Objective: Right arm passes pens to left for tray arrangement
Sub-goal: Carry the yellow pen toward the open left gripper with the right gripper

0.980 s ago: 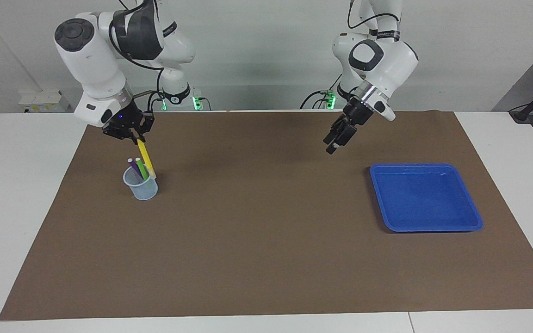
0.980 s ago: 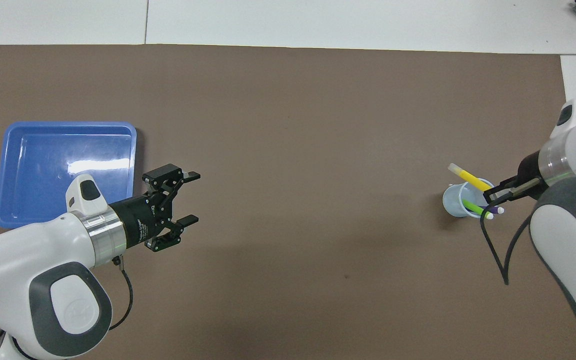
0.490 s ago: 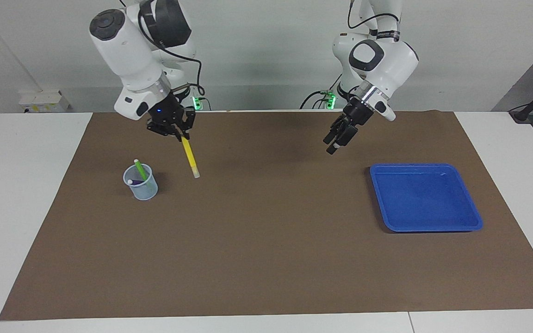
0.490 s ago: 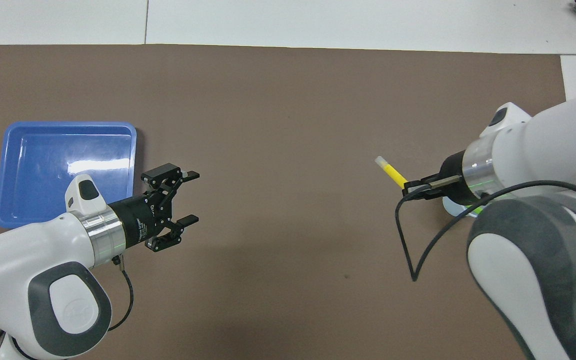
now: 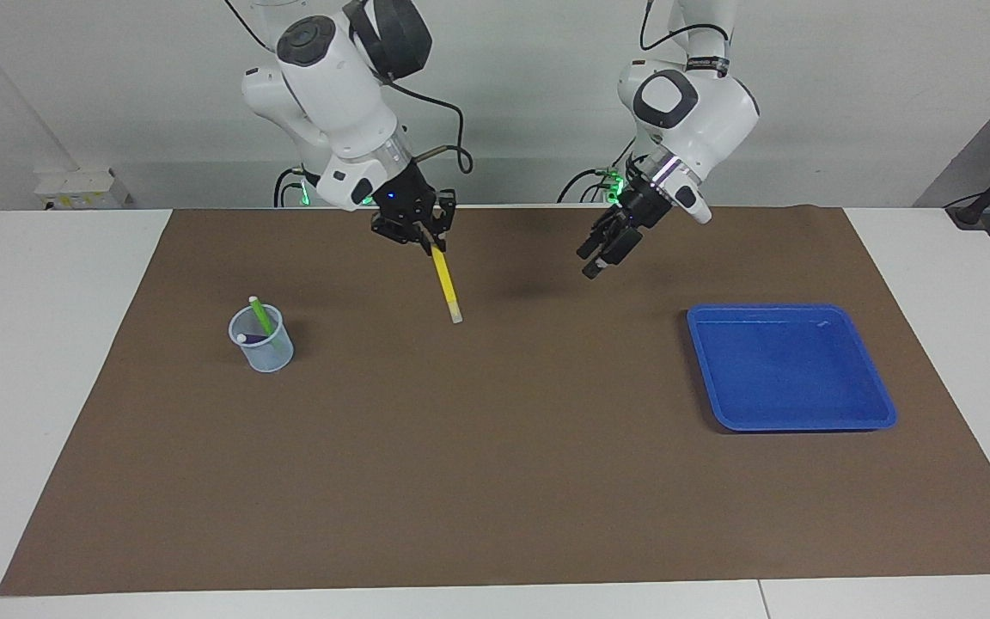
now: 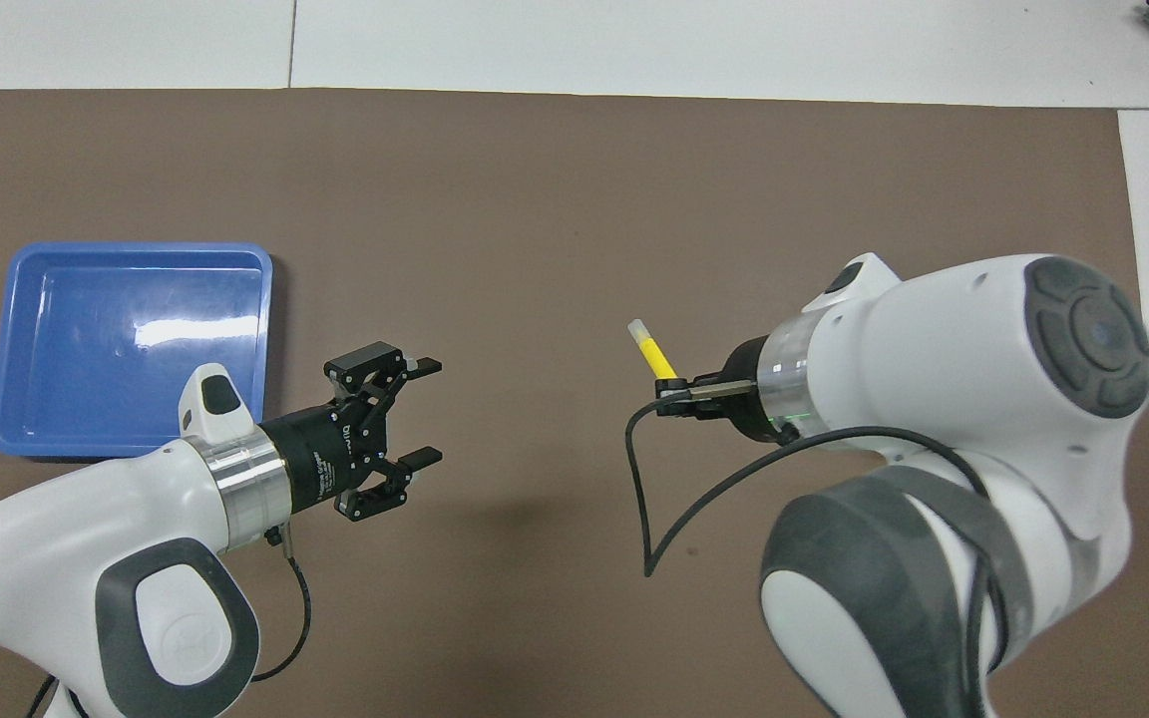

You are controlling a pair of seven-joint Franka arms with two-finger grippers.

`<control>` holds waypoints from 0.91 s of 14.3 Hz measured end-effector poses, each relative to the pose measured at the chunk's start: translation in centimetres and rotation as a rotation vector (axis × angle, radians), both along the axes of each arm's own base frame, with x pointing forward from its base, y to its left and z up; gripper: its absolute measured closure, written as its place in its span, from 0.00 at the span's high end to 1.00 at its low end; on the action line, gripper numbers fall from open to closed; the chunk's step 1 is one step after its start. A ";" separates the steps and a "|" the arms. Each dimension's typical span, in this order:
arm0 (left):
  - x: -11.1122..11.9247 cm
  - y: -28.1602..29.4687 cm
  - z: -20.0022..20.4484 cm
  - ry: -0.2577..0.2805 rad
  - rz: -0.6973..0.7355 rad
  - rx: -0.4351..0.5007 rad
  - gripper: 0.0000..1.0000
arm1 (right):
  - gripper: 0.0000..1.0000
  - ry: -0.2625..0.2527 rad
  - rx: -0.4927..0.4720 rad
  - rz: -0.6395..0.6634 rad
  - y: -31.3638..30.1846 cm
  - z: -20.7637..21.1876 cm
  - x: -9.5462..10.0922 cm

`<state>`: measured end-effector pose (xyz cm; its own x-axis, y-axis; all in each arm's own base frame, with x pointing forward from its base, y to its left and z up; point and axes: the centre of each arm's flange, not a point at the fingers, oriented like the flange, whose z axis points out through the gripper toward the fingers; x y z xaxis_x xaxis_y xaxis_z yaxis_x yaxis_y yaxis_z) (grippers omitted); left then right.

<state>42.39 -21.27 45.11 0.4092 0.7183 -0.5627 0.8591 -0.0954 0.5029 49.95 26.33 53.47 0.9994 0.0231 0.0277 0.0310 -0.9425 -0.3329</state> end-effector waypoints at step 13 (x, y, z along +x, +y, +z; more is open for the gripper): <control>-0.6 -6.6 -1.8 0.066 0.065 -0.101 1.00 | 0.18 0.023 0.026 0.010 6.5 -2.7 -2.1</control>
<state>41.77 -27.84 43.28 0.3229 0.6804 -0.6579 0.8934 0.0101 0.4491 47.82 32.83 50.80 0.9995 0.0324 0.0052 0.0321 -0.9331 -0.3583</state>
